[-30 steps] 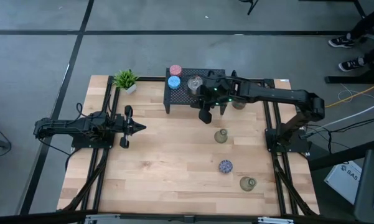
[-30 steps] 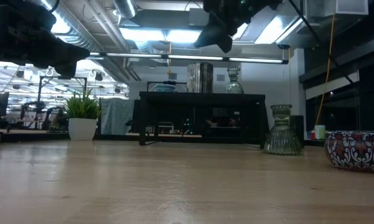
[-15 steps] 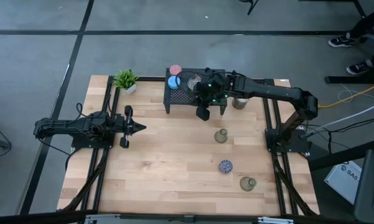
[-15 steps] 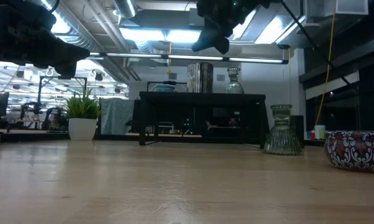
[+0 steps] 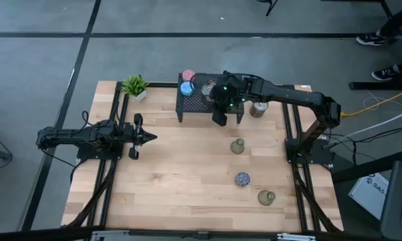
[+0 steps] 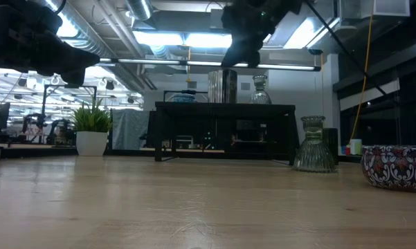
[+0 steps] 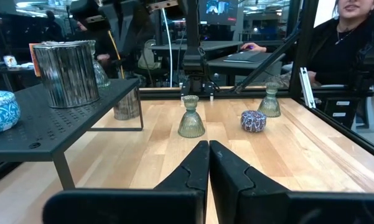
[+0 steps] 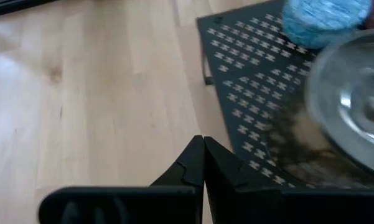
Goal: Pick & Place candle stick holders
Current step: Adjust the silver scented candle on the shelf
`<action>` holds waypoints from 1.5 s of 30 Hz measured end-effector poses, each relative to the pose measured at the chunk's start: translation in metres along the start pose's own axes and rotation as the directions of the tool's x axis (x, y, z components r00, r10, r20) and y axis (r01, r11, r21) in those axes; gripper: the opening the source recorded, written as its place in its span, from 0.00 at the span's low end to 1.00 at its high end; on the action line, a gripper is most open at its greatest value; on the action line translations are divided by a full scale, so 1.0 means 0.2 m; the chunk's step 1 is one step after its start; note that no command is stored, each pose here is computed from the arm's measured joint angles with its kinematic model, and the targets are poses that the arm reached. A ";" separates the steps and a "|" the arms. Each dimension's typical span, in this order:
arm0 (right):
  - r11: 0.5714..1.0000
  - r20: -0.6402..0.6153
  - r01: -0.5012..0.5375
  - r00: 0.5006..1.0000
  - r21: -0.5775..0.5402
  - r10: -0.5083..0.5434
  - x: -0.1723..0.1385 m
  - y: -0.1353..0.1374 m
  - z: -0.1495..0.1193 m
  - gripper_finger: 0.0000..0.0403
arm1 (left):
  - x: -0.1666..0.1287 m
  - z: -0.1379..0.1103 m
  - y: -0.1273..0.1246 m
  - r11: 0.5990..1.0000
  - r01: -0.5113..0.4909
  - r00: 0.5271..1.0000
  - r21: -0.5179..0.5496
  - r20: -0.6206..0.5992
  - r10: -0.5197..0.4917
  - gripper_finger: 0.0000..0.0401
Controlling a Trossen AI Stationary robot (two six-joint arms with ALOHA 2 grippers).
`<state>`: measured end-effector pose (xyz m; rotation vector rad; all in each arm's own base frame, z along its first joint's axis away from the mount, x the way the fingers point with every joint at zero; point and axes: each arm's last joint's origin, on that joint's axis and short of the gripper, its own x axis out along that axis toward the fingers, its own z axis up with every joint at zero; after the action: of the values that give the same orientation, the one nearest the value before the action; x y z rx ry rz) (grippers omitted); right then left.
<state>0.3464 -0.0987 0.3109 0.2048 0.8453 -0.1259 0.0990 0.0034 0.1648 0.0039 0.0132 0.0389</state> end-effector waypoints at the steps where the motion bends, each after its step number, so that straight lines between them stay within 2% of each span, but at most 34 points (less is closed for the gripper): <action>1: 1.000 -0.004 0.005 1.000 0.006 -0.005 0.00 -0.01 0.00 0.02 | 0.00 0.00 0.00 1.000 0.000 1.000 0.000 0.000 0.000 0.01; 9: 1.000 0.024 0.013 1.000 0.004 -0.013 0.00 -0.02 0.01 0.02 | 0.00 0.00 0.00 1.000 0.000 1.000 0.000 0.000 0.000 0.02; 20: 0.984 -0.011 0.178 0.984 0.031 -0.178 0.10 -0.10 0.00 0.02 | 0.00 0.00 0.00 1.000 0.000 1.000 0.000 0.001 0.000 0.01; 27: 0.948 -0.008 0.314 0.949 0.057 -0.314 0.11 -0.12 0.00 0.02 | 0.00 0.00 0.00 1.000 0.000 1.000 0.000 0.000 0.000 0.02; 31: 0.932 -0.004 0.358 0.933 0.061 -0.359 0.11 -0.13 0.00 0.02 | 0.00 0.00 0.00 1.000 0.000 1.000 0.000 0.001 0.000 0.01; 45: 0.936 0.019 0.345 0.938 0.075 -0.347 0.11 -0.11 0.02 0.02 | 0.00 0.00 0.00 1.000 0.000 1.000 0.000 0.001 0.000 0.01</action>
<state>0.3590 -0.1208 0.2936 0.1177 0.8398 -0.4894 0.0991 0.0034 0.1649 0.0035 0.0126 0.0389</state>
